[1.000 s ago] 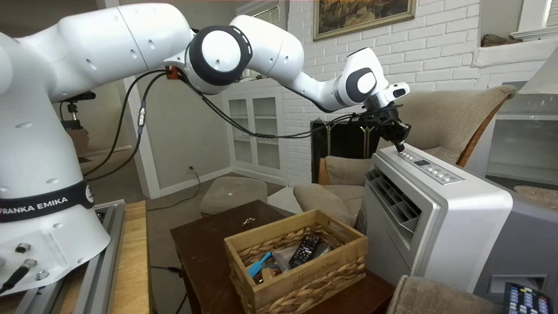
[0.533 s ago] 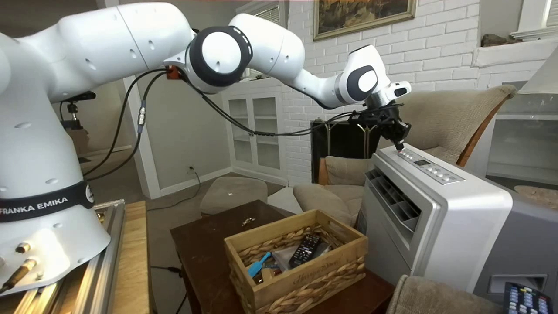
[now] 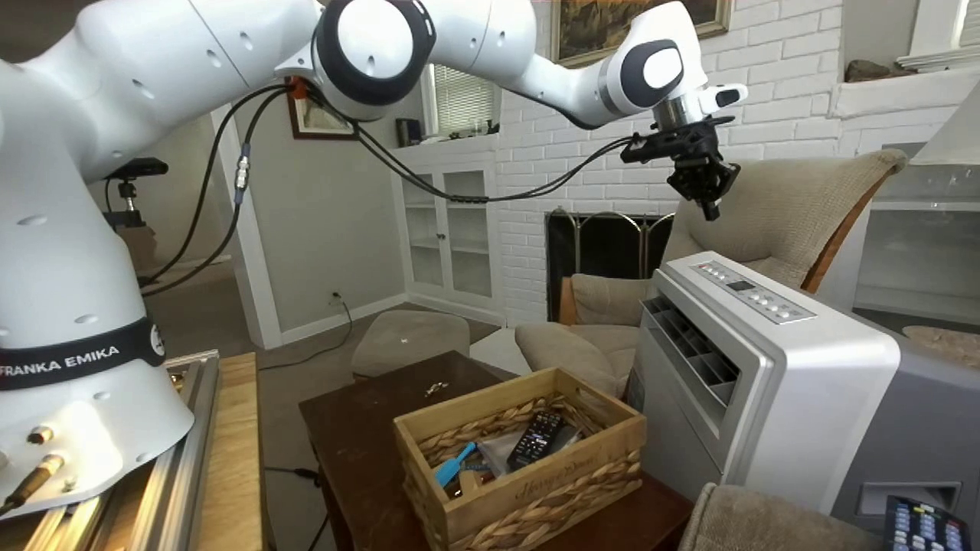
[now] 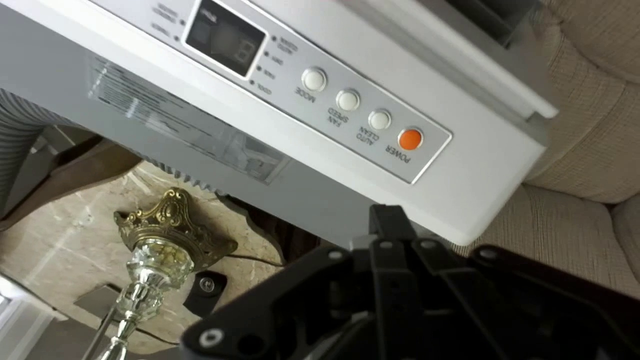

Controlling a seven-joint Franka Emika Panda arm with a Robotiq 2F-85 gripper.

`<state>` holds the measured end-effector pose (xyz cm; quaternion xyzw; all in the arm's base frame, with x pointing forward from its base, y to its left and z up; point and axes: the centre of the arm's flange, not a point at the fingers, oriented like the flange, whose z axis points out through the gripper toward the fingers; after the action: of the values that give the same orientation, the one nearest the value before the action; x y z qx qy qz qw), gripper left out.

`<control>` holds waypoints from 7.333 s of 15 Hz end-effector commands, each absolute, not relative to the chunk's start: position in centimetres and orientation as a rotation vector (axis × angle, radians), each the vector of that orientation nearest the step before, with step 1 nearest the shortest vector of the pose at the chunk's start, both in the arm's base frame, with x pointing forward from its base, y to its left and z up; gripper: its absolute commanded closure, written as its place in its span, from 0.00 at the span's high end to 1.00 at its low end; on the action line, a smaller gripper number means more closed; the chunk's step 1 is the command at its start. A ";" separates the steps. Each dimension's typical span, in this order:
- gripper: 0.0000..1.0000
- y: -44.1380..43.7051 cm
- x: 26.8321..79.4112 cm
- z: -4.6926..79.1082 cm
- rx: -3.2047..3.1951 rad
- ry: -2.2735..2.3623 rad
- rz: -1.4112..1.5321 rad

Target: Turn off the device and put the remote on the couch

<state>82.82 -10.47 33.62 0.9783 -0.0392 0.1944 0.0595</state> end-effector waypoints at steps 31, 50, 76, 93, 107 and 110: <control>1.00 -9.9 52.7 19.7 3.034 0.348 -0.221; 1.00 -9.0 51.4 9.8 2.995 0.342 0.055; 1.00 -11.9 54.5 5.6 3.076 0.509 -0.318; 1.00 -13.0 56.0 3.2 3.244 0.432 -0.431; 1.00 -13.2 56.1 1.6 3.322 0.386 -0.439; 0.72 -13.1 55.9 1.5 3.313 0.377 -0.414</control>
<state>55.42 -13.16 3.13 0.9791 0.1112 -0.1398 -0.0974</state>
